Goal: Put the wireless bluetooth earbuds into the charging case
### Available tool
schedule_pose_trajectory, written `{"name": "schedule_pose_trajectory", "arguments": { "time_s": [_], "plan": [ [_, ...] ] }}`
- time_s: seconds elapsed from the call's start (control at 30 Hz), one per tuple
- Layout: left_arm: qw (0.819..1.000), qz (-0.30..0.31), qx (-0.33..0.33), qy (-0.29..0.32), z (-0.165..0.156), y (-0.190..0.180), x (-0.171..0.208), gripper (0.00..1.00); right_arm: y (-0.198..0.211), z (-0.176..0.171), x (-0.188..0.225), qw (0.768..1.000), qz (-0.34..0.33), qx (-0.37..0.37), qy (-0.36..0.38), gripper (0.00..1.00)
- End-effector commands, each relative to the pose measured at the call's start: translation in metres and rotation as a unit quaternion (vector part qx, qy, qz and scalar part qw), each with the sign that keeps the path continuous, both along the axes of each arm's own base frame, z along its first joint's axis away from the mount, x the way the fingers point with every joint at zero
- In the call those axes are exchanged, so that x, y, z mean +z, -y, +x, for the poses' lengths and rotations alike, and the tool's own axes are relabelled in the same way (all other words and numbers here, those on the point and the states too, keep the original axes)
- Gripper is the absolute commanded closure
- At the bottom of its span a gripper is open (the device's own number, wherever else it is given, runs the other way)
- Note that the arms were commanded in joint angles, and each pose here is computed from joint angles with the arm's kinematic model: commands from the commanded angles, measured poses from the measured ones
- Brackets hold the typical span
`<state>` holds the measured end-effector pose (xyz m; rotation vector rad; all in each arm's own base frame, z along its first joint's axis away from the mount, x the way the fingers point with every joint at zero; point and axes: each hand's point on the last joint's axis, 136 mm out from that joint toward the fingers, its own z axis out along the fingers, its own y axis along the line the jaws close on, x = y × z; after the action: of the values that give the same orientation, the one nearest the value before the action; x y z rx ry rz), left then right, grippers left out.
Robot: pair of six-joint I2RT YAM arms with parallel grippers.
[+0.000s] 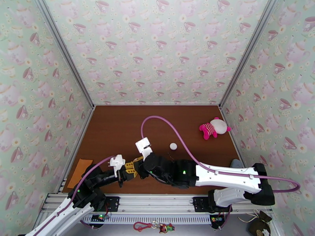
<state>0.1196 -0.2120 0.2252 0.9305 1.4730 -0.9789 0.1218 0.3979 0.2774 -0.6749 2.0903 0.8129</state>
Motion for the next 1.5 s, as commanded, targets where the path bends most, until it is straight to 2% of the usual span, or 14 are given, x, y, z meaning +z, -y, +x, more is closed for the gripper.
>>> {"name": "schedule_pose_trajectory", "arguments": {
  "time_s": [0.0, 1.13, 1.47],
  "plan": [
    [1.000, -0.009, -0.012, 0.006, -0.004, 0.001, 0.004, 1.00, 0.004, 0.003, 0.000, 1.000, -0.002, -0.010, 0.019, 0.82],
    [1.000, -0.011, -0.014, 0.013, -0.004, 0.002, 0.006, 1.00, 0.005, -0.002, -0.020, 0.998, -0.053, -0.005, 0.045, 0.83],
    [1.000, -0.010, -0.016, 0.012, -0.005, 0.002, 0.005, 1.00, 0.003, 0.001, -0.016, 0.997, -0.047, -0.012, 0.053, 0.84]
  ]
}}
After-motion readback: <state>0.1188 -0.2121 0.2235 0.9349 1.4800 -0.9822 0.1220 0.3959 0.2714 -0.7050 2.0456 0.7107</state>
